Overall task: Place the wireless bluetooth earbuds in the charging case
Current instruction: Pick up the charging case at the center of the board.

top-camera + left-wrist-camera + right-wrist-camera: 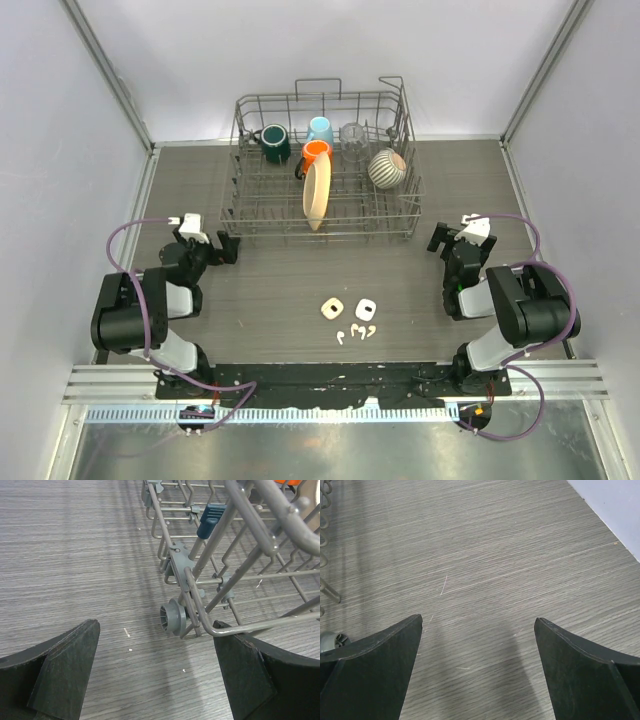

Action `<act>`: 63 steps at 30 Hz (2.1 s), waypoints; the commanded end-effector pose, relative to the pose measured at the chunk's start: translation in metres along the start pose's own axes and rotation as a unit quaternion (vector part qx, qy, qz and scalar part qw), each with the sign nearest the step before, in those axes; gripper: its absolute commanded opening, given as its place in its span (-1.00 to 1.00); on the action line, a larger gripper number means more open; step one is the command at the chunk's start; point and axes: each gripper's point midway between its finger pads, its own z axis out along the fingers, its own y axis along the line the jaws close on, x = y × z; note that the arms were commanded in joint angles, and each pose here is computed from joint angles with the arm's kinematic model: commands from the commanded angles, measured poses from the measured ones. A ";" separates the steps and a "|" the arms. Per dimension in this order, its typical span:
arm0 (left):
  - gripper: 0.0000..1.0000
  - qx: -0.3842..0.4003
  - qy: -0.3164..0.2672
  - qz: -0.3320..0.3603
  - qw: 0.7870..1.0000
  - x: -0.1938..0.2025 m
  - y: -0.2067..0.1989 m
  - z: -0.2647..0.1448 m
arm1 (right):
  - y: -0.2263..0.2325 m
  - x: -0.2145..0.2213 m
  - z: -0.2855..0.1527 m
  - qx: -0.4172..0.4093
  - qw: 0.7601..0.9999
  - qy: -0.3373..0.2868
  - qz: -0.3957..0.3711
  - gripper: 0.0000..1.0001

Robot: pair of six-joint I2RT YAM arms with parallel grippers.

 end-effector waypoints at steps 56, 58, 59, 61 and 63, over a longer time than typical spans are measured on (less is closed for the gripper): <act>1.00 -0.047 -0.116 -0.049 0.991 -0.092 -0.031 -0.100 | -0.043 -0.046 -0.023 0.111 0.991 -0.050 0.055 0.99; 0.99 -0.056 -0.144 -0.026 0.988 -0.108 -0.030 -0.109 | -0.049 -0.056 -0.024 0.131 0.989 -0.047 0.059 1.00; 1.00 -0.065 -0.144 -0.023 0.987 -0.109 -0.028 -0.112 | -0.057 -0.060 -0.028 0.151 0.985 -0.053 0.069 0.99; 0.99 -0.061 -0.164 -0.017 0.984 -0.119 -0.031 -0.117 | -0.064 -0.071 -0.029 0.178 0.975 -0.072 0.113 0.99; 1.00 -0.048 -0.163 -0.016 0.985 -0.123 -0.037 -0.117 | -0.075 -0.086 -0.034 0.221 0.960 -0.081 0.152 1.00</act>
